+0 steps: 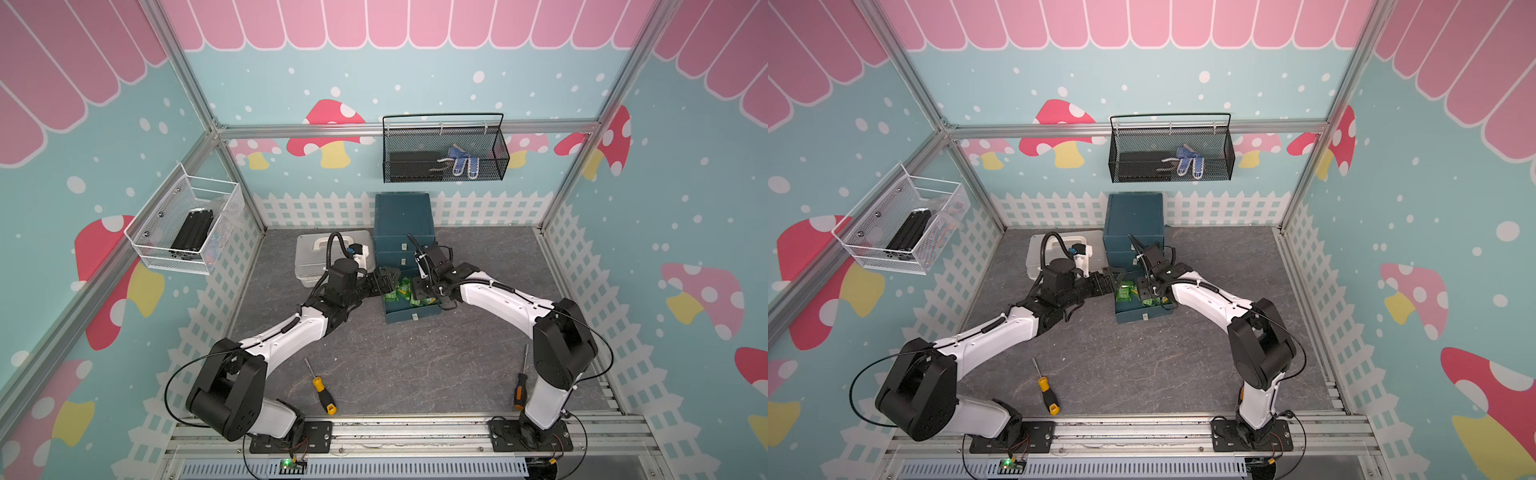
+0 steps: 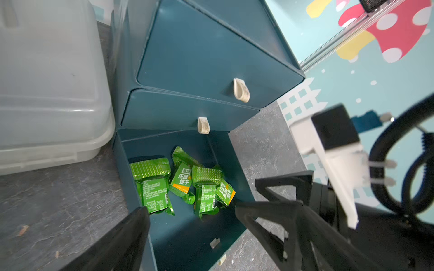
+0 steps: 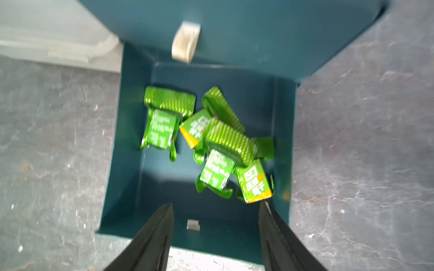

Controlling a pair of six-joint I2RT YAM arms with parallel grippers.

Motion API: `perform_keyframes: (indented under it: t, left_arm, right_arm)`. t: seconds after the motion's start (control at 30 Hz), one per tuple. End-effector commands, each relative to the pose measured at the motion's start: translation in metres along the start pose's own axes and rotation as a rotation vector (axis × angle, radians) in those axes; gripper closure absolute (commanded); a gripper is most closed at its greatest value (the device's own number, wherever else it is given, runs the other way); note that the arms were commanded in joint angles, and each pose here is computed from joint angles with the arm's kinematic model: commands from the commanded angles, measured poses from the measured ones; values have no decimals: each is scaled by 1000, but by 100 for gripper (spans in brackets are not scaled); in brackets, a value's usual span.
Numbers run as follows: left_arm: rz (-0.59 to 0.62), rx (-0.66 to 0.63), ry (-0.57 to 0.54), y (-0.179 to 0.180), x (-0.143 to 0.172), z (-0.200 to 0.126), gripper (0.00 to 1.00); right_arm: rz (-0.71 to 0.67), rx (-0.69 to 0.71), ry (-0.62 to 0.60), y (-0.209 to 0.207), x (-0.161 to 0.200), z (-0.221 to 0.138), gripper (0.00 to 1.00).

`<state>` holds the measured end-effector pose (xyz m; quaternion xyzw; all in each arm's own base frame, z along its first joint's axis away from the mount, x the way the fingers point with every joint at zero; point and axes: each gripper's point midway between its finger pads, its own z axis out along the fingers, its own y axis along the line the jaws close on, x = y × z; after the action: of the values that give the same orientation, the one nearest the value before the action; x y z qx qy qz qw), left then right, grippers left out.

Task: Place the cookies into the drawer by color
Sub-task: Close the drawer in the storage box.

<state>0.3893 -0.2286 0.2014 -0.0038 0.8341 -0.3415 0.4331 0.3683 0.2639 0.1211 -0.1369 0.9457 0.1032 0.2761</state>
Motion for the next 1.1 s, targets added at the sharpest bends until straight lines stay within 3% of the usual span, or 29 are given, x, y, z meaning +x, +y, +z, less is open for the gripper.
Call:
perform_keyframes:
  t: [0.0,0.23,0.57,0.93,1.07]
  left_arm:
    - [96,-111,-59,3,-39,-9,2]
    - [111,-145,-73,13,-104,3,14]
    - [131,-128,5,25,-154,58,32]
    - [119,-182,72,54,-148,99,54]
    - [114,-191,94,60,-138,104,58]
  right_arm:
    - [-5,-102,-55,12,10,-21,41]
    - [-70,-334,-123,43,44,-51,45]
    - [-276,-475,-7,84,98,-19,52]
    - [-332,-361,-8,77,92,31,59]
    - [-357,-315,-11,76,81,43,59]
